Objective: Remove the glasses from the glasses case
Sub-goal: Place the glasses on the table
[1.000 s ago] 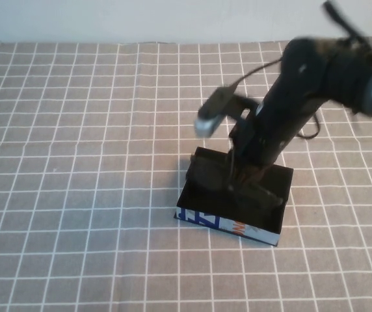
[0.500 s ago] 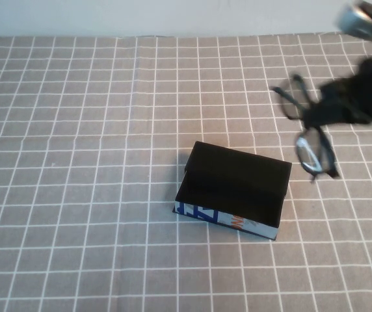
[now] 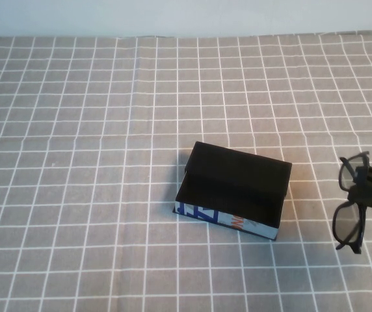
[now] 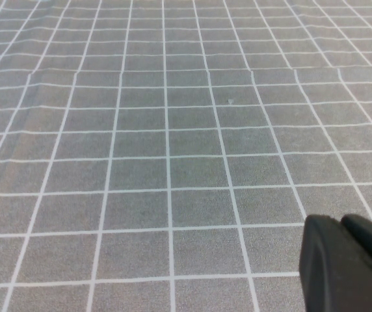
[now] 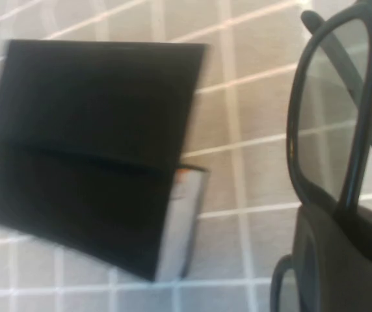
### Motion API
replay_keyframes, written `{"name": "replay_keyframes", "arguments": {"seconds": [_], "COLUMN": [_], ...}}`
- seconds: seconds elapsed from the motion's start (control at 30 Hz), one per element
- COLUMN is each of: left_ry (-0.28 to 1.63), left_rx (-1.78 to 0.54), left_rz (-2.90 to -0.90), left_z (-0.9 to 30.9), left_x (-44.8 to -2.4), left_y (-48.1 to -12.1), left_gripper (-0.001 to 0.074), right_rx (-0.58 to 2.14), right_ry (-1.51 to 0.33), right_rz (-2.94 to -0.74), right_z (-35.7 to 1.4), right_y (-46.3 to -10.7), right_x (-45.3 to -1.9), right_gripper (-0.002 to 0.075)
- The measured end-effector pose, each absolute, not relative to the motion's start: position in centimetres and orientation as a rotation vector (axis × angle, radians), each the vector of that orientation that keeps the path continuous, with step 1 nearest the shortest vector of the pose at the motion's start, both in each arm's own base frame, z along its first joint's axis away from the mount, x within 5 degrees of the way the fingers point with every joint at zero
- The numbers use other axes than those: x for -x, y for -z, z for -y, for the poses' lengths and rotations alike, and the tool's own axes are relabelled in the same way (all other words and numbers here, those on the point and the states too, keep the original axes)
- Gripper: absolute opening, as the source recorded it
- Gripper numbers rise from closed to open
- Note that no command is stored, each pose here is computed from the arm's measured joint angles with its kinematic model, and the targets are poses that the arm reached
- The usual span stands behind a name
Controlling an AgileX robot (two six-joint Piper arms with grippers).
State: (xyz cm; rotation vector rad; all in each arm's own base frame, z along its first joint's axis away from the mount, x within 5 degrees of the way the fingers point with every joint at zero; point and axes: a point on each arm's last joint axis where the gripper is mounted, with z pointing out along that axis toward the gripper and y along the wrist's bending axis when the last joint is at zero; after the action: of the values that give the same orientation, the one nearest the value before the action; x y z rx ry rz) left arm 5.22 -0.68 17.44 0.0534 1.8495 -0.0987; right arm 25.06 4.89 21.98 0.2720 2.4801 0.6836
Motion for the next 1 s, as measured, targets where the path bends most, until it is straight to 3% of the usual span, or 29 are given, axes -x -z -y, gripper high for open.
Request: {"name": "replay_keyframes", "arguments": {"seconds": [0.37, 0.63, 0.87, 1.0], "left_ry": [0.099, 0.099, 0.099, 0.099], "left_rx": [-0.053, -0.053, -0.053, -0.053], "left_rz": [-1.849, -1.849, -1.849, -1.849], "left_z": [0.7, 0.7, 0.7, 0.7], "left_x": [-5.2, -5.2, -5.2, -5.2], "left_y": [-17.4, -17.4, -17.4, -17.4], "left_gripper": [-0.0005, -0.0005, -0.0005, -0.0005], "right_rx": [-0.287, -0.265, -0.095, 0.080], "right_ry": [-0.635, -0.653, -0.720, -0.706], "right_rz": [-2.514, -2.519, -2.490, -2.412], "right_z": [-4.7, -4.8, -5.6, -5.9], "right_y": [-19.2, -19.4, -22.4, -26.5], "right_x": [-26.3, -26.4, -27.5, -27.2], "right_gripper": [0.0015, 0.0110, 0.0114, 0.0032]}}
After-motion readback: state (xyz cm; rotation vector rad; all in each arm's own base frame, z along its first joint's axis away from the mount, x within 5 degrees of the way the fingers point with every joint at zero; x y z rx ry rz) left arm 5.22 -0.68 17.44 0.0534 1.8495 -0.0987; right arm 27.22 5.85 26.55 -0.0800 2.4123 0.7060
